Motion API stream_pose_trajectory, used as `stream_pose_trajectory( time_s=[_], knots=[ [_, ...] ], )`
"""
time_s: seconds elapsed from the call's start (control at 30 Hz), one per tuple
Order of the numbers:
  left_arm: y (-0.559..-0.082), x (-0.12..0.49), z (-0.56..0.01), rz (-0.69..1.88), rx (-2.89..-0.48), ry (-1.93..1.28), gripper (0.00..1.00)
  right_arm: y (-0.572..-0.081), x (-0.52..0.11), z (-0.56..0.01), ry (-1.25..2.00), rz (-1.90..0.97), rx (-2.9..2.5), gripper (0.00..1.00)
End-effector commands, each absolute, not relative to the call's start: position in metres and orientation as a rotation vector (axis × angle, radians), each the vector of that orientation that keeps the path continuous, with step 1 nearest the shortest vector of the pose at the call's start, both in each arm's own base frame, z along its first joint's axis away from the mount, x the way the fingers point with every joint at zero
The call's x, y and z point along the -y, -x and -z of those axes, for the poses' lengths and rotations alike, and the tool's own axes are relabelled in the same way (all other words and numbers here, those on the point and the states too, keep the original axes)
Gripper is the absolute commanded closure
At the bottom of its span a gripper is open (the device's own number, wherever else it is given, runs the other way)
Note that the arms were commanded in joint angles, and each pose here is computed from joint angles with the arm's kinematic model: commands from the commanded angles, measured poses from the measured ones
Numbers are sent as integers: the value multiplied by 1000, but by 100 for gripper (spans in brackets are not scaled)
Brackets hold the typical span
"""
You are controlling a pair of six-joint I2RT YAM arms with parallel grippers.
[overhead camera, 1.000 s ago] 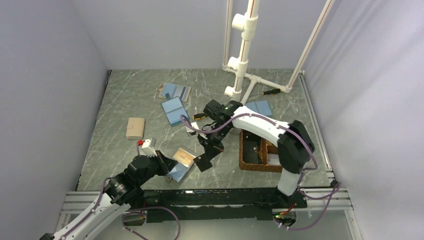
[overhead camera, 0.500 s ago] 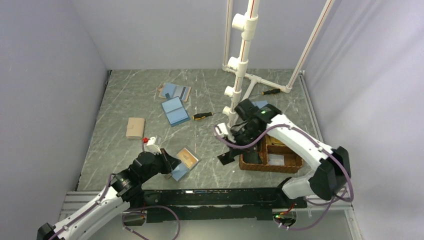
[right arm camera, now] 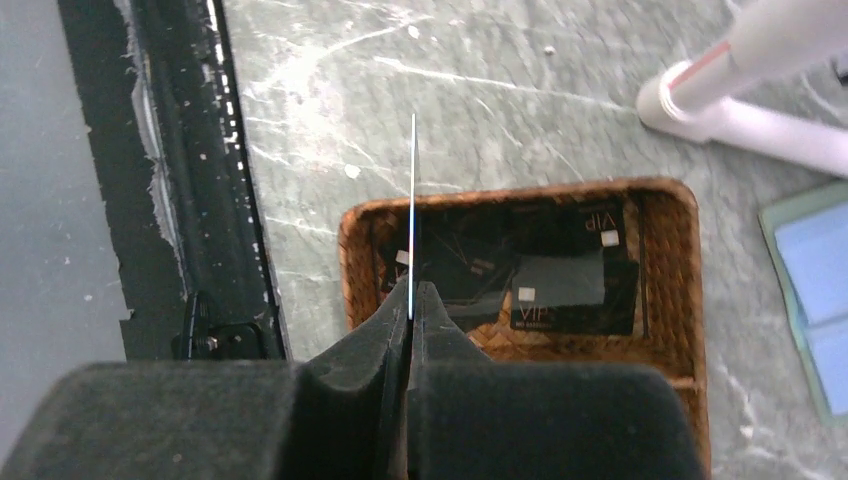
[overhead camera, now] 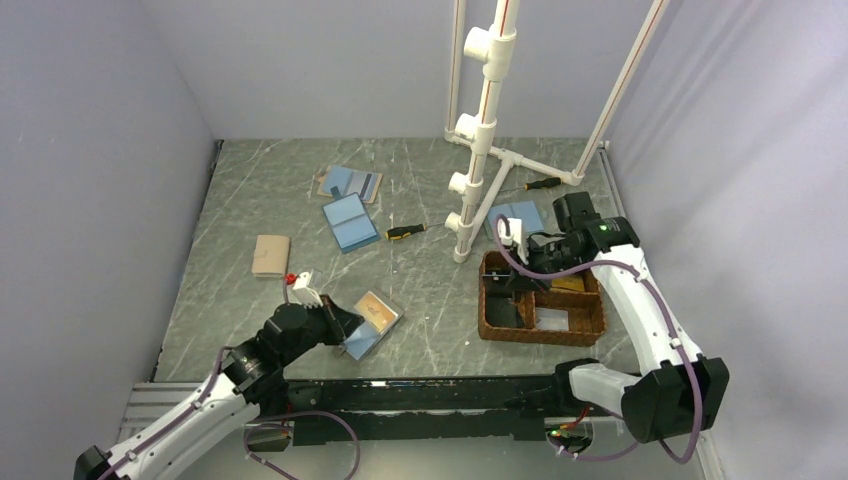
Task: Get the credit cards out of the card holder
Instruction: Place the credit card in the storage box.
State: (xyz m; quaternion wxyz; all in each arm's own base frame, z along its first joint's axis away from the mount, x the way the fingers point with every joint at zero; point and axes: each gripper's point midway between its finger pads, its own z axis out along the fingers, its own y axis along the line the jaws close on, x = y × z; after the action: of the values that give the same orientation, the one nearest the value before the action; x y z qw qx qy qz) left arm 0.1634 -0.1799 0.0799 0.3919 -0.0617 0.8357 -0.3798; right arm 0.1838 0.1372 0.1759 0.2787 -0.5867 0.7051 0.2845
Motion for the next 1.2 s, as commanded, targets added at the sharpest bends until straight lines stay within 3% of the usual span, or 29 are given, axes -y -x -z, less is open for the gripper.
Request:
stream_pose_trajectory(
  time_s=[0.0,0.6,1.17],
  knots=[
    [-166,184,-97,1012,-2053,132,100,-195,-125,-176,1464,-735,-1904,100],
    [-162,188,-102,1059,-2033,113,100,-227,-92,-139,1180,-732,-2185,100],
    [-164,192,-98,1066,-2037,109,100,-227,-89,-118,1124,-806,-2297,97]
  ],
)
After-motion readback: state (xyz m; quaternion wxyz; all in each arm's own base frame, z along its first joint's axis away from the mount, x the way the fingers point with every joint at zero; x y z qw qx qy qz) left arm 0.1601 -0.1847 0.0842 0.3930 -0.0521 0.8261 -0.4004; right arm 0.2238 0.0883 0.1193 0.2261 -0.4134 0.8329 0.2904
